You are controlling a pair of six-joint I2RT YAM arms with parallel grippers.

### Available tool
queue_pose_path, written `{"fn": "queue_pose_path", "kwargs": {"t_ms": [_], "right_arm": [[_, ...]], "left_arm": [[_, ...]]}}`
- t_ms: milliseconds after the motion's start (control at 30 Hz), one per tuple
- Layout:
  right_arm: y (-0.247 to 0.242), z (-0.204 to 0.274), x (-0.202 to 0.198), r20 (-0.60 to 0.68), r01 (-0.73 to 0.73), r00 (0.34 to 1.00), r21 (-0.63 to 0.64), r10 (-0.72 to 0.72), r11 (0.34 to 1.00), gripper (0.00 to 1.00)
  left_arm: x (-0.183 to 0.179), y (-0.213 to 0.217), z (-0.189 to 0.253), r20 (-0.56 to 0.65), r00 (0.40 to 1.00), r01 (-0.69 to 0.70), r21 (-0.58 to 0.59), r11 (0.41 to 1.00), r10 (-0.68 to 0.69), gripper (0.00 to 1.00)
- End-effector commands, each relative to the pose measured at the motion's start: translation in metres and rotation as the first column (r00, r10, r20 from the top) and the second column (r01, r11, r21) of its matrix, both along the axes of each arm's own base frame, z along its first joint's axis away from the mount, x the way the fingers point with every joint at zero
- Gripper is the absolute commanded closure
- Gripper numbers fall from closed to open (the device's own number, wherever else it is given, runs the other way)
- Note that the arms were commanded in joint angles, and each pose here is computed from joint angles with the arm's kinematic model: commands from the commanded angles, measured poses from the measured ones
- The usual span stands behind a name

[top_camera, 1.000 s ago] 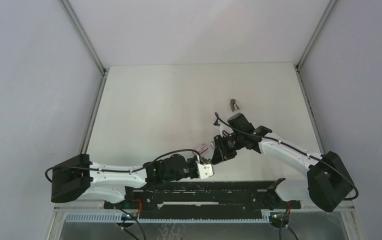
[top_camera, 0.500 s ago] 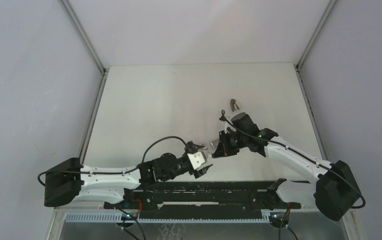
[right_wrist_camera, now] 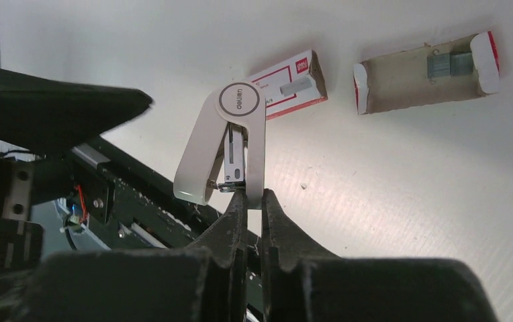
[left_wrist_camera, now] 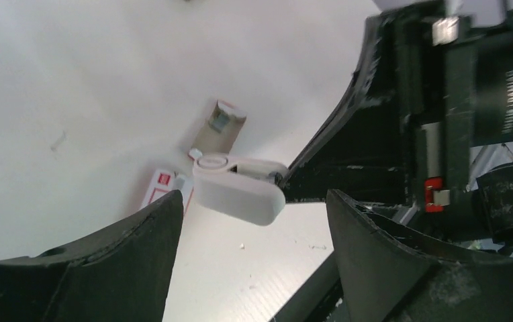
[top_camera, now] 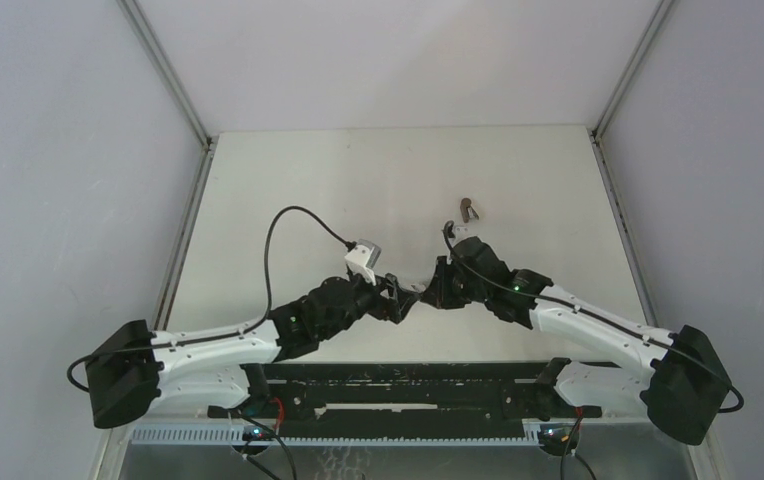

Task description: Load the staples into the stapler

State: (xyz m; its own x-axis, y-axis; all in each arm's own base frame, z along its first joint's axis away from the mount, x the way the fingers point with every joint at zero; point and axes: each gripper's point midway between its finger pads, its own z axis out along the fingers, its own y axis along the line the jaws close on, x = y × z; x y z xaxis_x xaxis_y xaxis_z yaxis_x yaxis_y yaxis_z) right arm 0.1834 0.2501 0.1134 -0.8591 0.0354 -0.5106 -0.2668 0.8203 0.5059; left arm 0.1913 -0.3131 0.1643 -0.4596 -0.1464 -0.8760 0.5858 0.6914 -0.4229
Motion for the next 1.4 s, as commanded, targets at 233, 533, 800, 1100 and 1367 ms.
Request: {"fn": "queue_pose_path", "kwargs": {"t_ms": [233,533,800,1100,1367], "right_arm": [[0.006,0.008,0.013,0.07,0.069,0.995,0.015,-0.07,0.998,1.0],[0.007,0.013,0.01,0.083,0.038,0.996,0.025,-0.04,0.999,1.0],[0.005,0.016,0.008,0.085,0.032,0.996,0.027,-0.034,0.999,1.0],[0.001,0.024,0.004,0.064,-0.003,0.998,0.065,-0.001,0.998,1.0],[-0.001,0.039,-0.008,0.032,-0.076,0.997,0.147,0.072,0.986,1.0]], "left_arm": [[0.001,-0.024,-0.013,-0.18,0.983,0.019,-0.019,1.0,-0.022,0.19],[0.022,-0.01,-0.019,-0.191,0.98,-0.073,-0.039,0.997,0.064,0.24],[0.028,0.014,-0.03,-0.187,0.974,-0.128,0.025,0.991,0.13,0.31],[0.032,0.051,-0.044,-0.161,0.962,-0.21,0.088,0.974,0.222,0.32],[0.042,0.081,-0.06,-0.157,0.939,-0.291,0.118,0.949,0.307,0.32]]}}
